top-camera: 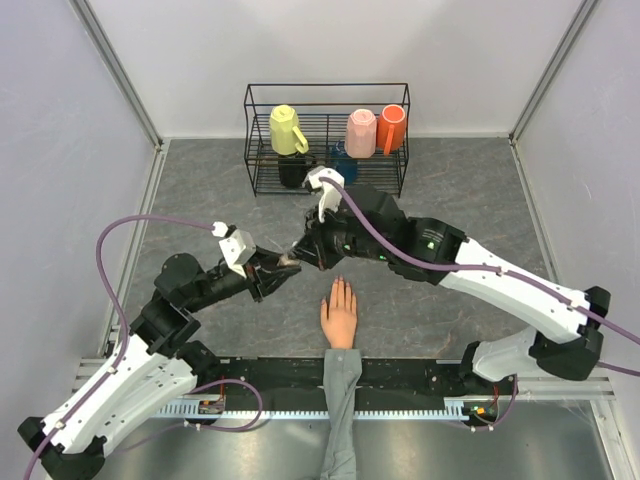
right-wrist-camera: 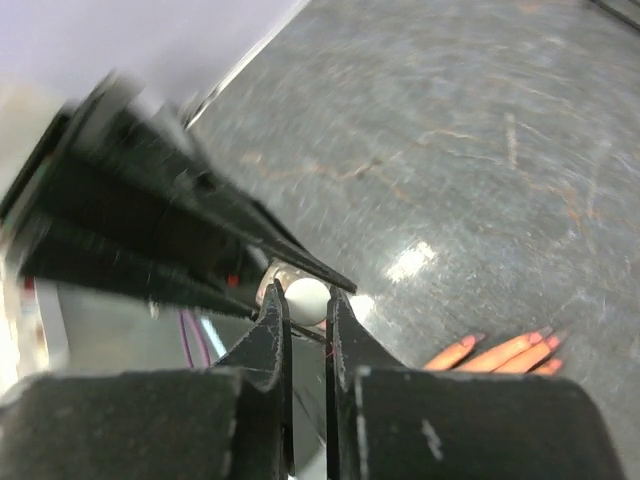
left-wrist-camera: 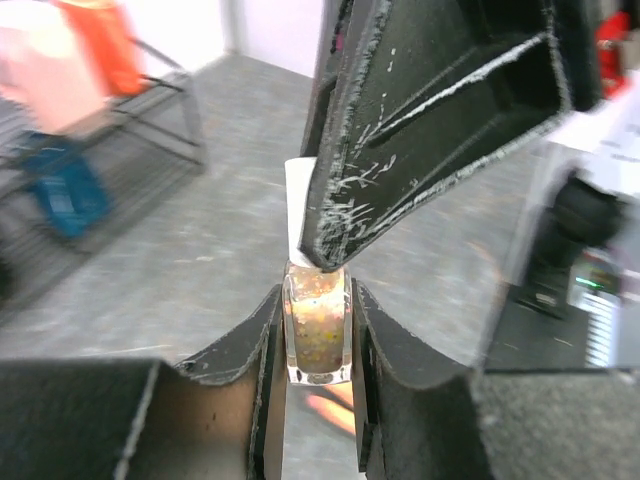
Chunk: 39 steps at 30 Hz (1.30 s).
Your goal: Paint the nails
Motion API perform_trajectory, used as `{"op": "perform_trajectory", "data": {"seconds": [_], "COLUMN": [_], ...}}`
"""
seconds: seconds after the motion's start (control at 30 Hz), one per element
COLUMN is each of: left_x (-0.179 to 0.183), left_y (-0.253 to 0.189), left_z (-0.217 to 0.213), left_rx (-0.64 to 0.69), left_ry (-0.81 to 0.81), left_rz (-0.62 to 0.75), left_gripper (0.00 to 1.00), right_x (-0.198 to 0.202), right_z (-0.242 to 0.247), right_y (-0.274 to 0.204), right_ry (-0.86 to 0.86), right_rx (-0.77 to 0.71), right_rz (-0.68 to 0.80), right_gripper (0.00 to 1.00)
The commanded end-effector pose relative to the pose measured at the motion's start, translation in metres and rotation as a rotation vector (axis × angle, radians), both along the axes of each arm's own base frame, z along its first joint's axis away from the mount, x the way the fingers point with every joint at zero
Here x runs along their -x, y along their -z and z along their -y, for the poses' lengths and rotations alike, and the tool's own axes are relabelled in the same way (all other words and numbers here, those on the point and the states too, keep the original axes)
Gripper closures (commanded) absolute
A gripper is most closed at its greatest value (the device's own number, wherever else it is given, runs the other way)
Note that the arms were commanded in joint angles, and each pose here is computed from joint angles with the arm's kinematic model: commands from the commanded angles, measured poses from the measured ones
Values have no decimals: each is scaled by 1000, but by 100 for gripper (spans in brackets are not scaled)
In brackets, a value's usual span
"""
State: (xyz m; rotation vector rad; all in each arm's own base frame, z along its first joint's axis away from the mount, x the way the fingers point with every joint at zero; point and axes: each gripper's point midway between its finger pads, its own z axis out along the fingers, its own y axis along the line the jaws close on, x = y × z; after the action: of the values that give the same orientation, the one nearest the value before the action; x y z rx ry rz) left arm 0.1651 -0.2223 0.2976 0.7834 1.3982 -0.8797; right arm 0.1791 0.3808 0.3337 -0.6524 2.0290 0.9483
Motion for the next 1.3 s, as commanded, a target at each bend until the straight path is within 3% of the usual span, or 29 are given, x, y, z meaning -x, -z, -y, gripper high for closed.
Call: {"op": "perform_trajectory", "data": {"seconds": [0.0, 0.03, 0.07, 0.17, 0.23, 0.27, 0.33, 0.53, 0.57, 0.6, 0.63, 0.7, 0.8, 0.9, 1.07, 1.27], "left_x": [102, 112, 130, 155, 156, 153, 144, 77, 68, 61, 52, 27, -4, -21, -38, -35], "left_y": [-49, -48, -47, -41, -38, -36, -39, -48, -47, -45, -42, -41, -37, -28, -22, -22], "left_z": [21, 22, 21, 14, 13, 14, 14, 17, 17, 16, 16, 10, -1, -1, 2, 4], "left_rx": [98, 94, 84, 55, 42, 35, 32, 31, 18, 7, -3, -14, -46, -82, -93, -71], "left_ry": [565, 635, 767, 943, 956, 918, 835, 419, 377, 337, 298, 156, -6, -67, -120, -103], "left_rz": [-1, -22, -22, -116, -134, -165, -66, 48, 67, 67, 72, 80, 120, 124, 86, 92], "left_gripper": [98, 98, 98, 98, 98, 98, 98, 98, 98, 98, 98, 98, 98, 98, 98, 98], "right_x": [43, 50, 58, 79, 87, 88, 86, 69, 58, 50, 43, 19, -6, -13, -18, -24], "right_z": [-7, -2, 0, 5, 6, 7, 9, 9, 11, 11, 11, 15, 24, 20, 13, 9], "right_y": [17, 14, 17, 30, 32, 35, 34, 18, 17, 11, 7, -3, -18, -35, -36, -28], "right_ry": [-427, -492, -540, -707, -777, -783, -773, -637, -562, -505, -451, -258, -16, 95, 233, 304], "right_rx": [-14, -16, -20, -45, -50, -42, -39, -52, -38, -41, -41, -41, -85, -164, -67, 39], "right_rz": [122, 187, 195, 168, 157, 151, 164, 169, 163, 162, 157, 118, 43, -26, -34, -2], "right_gripper": [100, 100, 100, 100, 100, 100, 100, 100, 95, 82, 58, 36, 26, 26, 30, 42]}}
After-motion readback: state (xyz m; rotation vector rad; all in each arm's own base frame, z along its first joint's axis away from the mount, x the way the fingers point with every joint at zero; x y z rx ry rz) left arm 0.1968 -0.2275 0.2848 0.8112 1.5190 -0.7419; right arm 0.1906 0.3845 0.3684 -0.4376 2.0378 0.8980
